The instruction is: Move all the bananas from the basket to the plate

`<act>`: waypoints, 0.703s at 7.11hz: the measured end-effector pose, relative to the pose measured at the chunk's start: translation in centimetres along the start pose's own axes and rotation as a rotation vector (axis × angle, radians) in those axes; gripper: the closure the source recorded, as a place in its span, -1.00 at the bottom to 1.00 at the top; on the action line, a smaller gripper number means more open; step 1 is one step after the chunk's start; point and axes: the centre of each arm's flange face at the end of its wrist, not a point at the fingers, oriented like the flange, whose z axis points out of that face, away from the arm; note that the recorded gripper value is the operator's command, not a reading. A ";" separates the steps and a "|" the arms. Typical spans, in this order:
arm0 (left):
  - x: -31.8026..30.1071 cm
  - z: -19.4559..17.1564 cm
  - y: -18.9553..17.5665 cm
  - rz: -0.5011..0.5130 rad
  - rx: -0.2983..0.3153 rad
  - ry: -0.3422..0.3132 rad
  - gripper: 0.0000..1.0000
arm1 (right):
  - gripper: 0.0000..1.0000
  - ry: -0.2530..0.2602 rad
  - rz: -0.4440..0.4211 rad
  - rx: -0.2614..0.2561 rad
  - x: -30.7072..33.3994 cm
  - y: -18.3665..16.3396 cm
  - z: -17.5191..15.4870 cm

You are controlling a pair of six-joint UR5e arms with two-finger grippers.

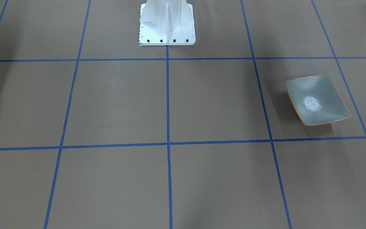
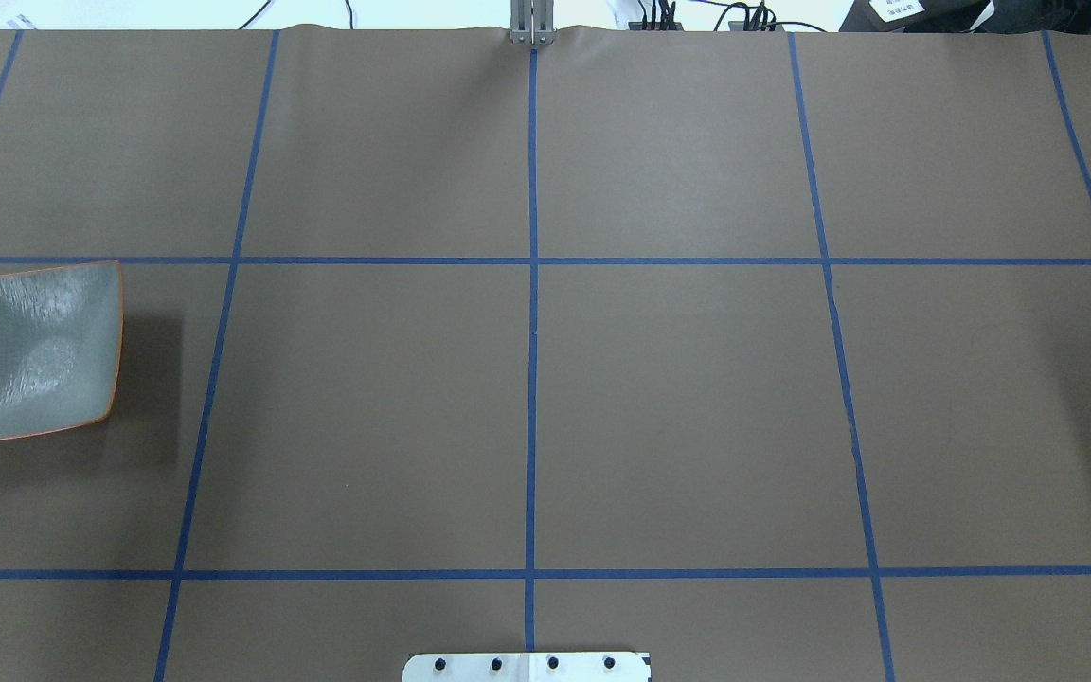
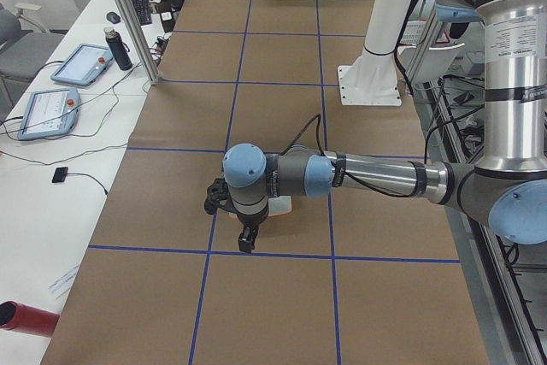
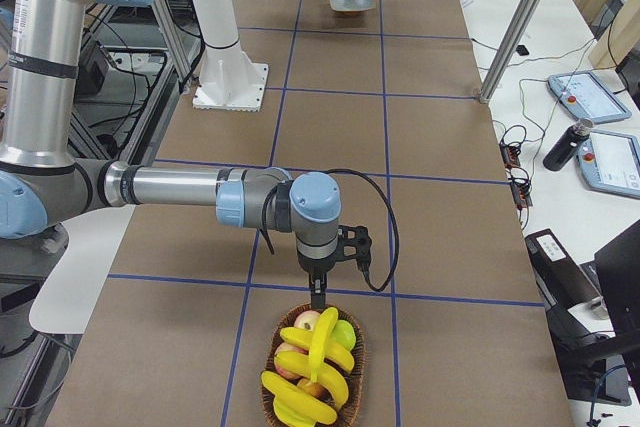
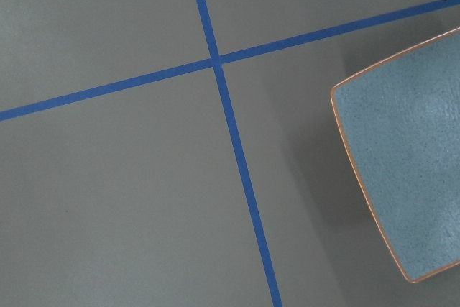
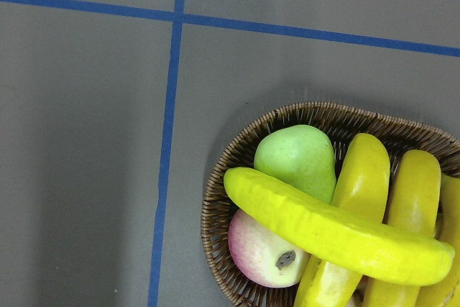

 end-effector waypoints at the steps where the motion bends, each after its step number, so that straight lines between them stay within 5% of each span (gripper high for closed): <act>1: 0.2 -0.1 -0.1 0.004 0.004 -0.001 -1.00 | -1.00 -0.001 -0.001 0.000 0.0 0.0 0.0; 5: 1.1 -1.2 -1.3 0.065 0.064 -0.015 -1.00 | -1.00 -0.005 -0.041 0.049 -1.0 -1.3 -1.3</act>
